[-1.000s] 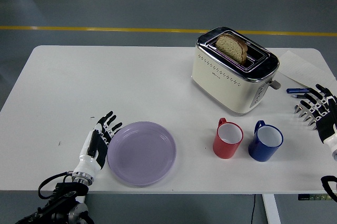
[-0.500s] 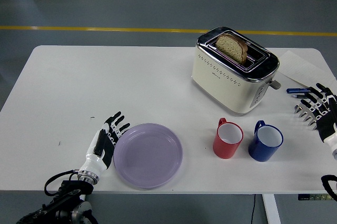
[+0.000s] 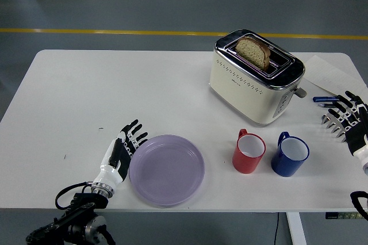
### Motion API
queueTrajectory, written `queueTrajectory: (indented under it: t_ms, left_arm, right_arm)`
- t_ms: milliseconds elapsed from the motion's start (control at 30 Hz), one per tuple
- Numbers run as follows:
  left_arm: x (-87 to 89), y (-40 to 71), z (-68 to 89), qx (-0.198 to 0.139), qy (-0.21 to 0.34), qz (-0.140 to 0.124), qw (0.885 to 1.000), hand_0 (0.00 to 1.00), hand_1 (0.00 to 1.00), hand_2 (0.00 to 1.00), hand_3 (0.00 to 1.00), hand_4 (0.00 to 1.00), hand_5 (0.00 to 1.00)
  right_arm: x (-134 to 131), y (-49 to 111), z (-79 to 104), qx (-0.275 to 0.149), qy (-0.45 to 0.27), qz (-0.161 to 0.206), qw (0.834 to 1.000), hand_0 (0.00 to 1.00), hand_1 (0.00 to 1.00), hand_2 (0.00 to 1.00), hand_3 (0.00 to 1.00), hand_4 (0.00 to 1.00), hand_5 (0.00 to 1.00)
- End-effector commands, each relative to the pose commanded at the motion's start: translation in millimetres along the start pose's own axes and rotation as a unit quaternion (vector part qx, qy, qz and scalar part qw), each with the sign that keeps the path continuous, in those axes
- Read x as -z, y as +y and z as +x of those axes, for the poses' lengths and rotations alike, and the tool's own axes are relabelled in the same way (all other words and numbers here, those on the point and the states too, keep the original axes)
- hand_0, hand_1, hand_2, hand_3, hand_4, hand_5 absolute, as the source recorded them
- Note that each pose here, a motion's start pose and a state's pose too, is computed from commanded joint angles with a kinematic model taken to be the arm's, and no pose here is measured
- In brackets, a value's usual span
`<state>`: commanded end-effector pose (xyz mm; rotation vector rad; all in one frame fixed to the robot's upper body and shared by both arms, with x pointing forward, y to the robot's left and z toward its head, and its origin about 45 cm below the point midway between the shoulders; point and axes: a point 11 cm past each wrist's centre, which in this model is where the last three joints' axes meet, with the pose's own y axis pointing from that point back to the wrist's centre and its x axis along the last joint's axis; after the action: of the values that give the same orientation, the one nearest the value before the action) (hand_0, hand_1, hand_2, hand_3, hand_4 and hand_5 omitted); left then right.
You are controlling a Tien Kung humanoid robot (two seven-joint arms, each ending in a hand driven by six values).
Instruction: Push plate across desktop,pick up the break from the machine,place the break in the plate
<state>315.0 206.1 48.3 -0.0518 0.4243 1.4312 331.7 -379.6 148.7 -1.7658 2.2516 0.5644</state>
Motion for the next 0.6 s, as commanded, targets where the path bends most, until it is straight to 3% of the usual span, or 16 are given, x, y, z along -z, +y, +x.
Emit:
queueTrajectory:
  t_ms: [600]
  left_arm:
    - [2.0,-9.8,-9.1,0.011,-0.004,0.007,1.000,0.801,0.832,0.936,0.924,0.490,0.998]
  right_arm:
    - [-2.9,0.9,-0.1,-0.001,-0.001,-0.003,1.000,0.695,0.668,0.662,0.647,0.511,0.514]
